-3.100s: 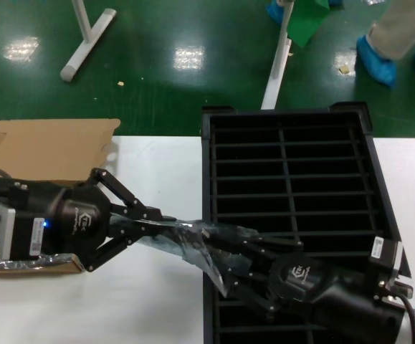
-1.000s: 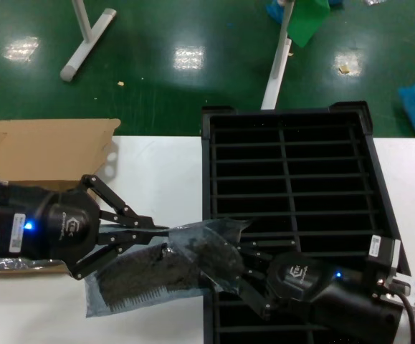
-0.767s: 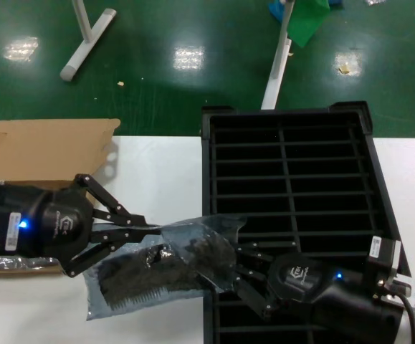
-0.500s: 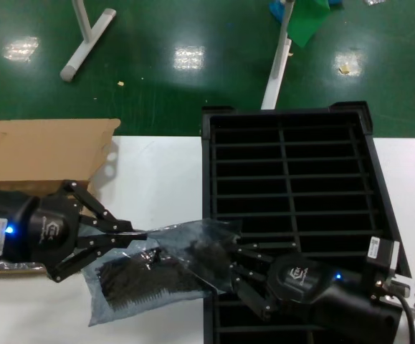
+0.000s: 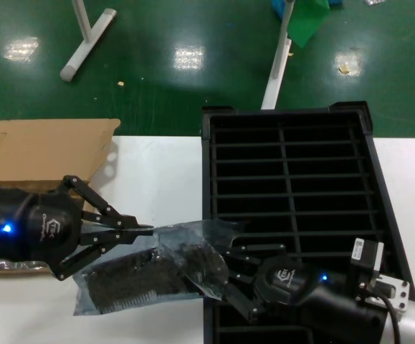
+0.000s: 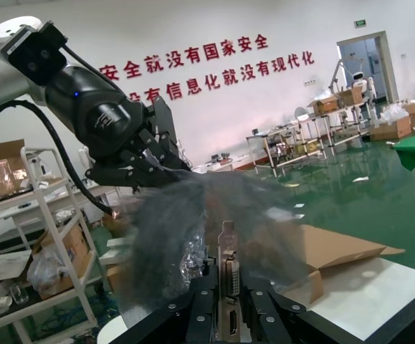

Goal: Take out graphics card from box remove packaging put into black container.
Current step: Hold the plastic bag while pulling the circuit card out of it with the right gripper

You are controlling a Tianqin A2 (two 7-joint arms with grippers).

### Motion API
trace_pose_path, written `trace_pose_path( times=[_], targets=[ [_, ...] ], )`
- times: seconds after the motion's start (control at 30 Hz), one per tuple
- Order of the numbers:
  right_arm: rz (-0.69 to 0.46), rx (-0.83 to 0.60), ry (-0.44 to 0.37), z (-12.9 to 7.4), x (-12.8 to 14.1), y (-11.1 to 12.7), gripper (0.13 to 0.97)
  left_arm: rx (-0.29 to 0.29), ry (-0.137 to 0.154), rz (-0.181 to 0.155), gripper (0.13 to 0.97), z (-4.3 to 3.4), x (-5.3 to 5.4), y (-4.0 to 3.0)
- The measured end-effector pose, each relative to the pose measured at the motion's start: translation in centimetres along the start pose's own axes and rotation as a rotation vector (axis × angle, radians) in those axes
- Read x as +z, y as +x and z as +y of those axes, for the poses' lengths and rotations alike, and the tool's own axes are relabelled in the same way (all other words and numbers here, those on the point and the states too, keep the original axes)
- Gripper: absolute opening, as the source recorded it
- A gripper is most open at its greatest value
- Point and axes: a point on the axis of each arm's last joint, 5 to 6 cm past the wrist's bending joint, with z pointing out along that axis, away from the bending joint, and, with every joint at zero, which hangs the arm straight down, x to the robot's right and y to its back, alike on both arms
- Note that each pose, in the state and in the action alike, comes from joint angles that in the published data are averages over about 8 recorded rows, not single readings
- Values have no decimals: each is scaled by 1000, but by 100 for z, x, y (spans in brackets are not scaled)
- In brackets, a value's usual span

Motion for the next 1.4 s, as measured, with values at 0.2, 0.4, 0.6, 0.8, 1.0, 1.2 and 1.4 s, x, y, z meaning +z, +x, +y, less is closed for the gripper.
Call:
trace_pose_path(
  times=[0.2,0.4,0.6,0.8,1.0,1.2,1.4],
  targets=[
    [0,-7,1,1,53,-8,192,0,10,-4,142,-18,-34,23],
    [11,-25,4,-4,86,-5,192,-4,18,0,142,-34,-68,73],
    [34,-56,14,-19,115,-4,192,-12,24,1,142,-35,-83,127],
    [52,-76,21,-17,147,-28,192,-21,24,3,142,-23,-94,172],
    [62,-81,26,-8,163,-40,192,-28,14,8,142,4,-122,200],
    [71,-84,27,-21,149,-35,192,-34,-10,6,142,74,-168,204],
    [82,-91,20,-31,114,-37,192,-44,-35,0,142,171,-226,187]
  ],
)
